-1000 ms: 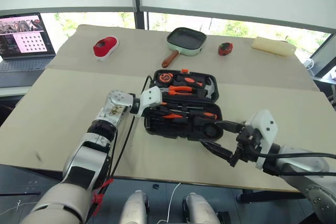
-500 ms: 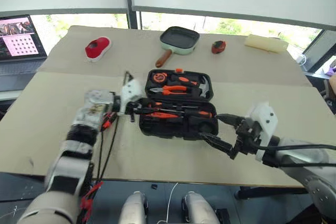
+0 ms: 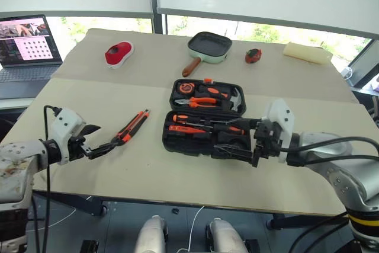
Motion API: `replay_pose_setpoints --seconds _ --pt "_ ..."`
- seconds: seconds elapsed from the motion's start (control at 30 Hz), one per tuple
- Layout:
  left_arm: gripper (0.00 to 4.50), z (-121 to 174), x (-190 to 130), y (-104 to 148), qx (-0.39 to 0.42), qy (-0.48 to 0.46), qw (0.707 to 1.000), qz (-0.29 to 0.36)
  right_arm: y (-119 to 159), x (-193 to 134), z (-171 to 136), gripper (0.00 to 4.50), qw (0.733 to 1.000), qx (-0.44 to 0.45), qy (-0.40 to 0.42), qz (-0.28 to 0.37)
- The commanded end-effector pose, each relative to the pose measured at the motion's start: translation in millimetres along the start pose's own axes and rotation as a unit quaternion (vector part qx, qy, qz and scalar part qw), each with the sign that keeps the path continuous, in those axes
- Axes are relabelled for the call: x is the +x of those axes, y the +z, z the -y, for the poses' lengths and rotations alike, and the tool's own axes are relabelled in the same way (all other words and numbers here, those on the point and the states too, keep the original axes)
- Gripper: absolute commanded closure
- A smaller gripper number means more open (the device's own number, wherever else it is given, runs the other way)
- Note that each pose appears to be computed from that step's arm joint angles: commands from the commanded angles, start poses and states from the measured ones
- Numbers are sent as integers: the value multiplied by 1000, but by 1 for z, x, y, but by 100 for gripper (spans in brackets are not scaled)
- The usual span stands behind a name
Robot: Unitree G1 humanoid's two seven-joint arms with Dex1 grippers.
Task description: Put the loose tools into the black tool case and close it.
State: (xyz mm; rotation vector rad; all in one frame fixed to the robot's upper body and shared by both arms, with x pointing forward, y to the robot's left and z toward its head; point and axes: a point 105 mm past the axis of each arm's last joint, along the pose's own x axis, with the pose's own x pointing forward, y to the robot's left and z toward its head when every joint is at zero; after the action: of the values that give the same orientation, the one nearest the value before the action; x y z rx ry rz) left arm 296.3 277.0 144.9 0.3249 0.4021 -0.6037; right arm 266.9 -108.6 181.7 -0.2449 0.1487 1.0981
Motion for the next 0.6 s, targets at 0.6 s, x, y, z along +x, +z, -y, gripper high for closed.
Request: replay_pose_setpoints --seconds 0.6 --pt "30 5 86 -1 16 -60 978 -198 4 -6 -25 0 999 -11 -25 18"
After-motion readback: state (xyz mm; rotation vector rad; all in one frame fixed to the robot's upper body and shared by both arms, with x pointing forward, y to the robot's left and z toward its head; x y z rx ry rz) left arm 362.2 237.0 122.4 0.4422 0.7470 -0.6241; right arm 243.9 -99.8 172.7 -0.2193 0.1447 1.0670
